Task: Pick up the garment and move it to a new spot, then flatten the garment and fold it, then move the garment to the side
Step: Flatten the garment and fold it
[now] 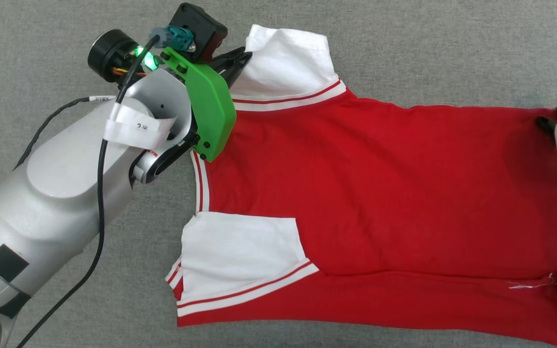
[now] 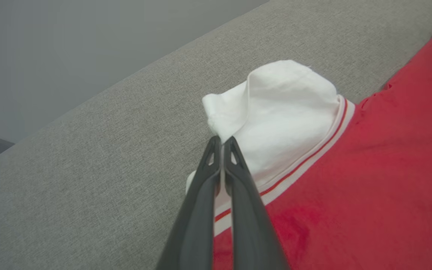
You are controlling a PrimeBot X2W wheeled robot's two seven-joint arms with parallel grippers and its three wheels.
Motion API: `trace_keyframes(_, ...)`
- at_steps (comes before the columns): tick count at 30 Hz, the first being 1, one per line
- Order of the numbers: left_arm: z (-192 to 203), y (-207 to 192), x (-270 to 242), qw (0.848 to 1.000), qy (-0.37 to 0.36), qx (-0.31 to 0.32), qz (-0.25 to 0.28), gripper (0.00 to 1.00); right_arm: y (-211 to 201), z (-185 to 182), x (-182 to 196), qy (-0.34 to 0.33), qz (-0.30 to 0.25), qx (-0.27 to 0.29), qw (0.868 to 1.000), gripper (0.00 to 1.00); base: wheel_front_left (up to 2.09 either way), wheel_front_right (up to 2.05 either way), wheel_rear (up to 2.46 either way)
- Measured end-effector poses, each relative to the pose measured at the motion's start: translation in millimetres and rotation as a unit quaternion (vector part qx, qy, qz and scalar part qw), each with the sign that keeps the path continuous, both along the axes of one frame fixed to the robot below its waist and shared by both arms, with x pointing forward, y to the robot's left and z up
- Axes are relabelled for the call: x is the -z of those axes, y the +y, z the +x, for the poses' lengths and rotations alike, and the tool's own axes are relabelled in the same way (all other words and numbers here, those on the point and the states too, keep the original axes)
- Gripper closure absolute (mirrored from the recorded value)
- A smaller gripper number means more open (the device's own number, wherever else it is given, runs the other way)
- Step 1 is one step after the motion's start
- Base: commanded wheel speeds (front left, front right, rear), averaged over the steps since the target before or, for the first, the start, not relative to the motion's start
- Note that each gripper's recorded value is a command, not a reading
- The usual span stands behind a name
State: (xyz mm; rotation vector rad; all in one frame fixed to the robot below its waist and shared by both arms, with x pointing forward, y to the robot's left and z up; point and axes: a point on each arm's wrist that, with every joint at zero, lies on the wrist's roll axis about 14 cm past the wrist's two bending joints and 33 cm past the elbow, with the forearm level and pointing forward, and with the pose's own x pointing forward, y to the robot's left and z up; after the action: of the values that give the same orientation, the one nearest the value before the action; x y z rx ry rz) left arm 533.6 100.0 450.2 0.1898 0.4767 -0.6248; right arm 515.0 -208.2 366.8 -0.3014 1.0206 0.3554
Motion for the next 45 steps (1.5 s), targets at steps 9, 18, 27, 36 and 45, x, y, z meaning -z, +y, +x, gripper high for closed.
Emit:
trace_keyframes(9,-12.5,9.1,6.0,1.0,0.01,-0.019,0.003,1.0,7.3,8.2,-24.9,-0.085,0.053,0.011,0.995,1.0,0.0,0.0,0.0)
trace_keyframes(18,-42.2,9.2,1.9,0.999,0.014,-0.039,-0.021,1.0,-2.7,-12.7,-54.2,-0.168,0.107,0.041,0.979,1.0,0.0,0.0,0.0)
trace_keyframes(27,-97.4,7.8,10.7,0.997,0.039,-0.054,-0.035,1.0,2.5,-50.2,-77.7,-0.241,0.164,0.049,0.955,1.0,0.0,0.0,0.0)
trace_keyframes(36,-152.6,5.4,26.4,0.995,0.071,-0.062,-0.036,1.0,5.6,-100.6,-67.1,-0.225,0.174,0.038,0.958,1.0,0.0,0.0,0.0)
trace_keyframes(45,-182.6,13.5,36.7,0.993,0.088,-0.078,-0.029,1.0,-4.9,-126.5,-68.3,-0.209,0.163,0.038,0.963,1.0,0.0,0.0,0.0)
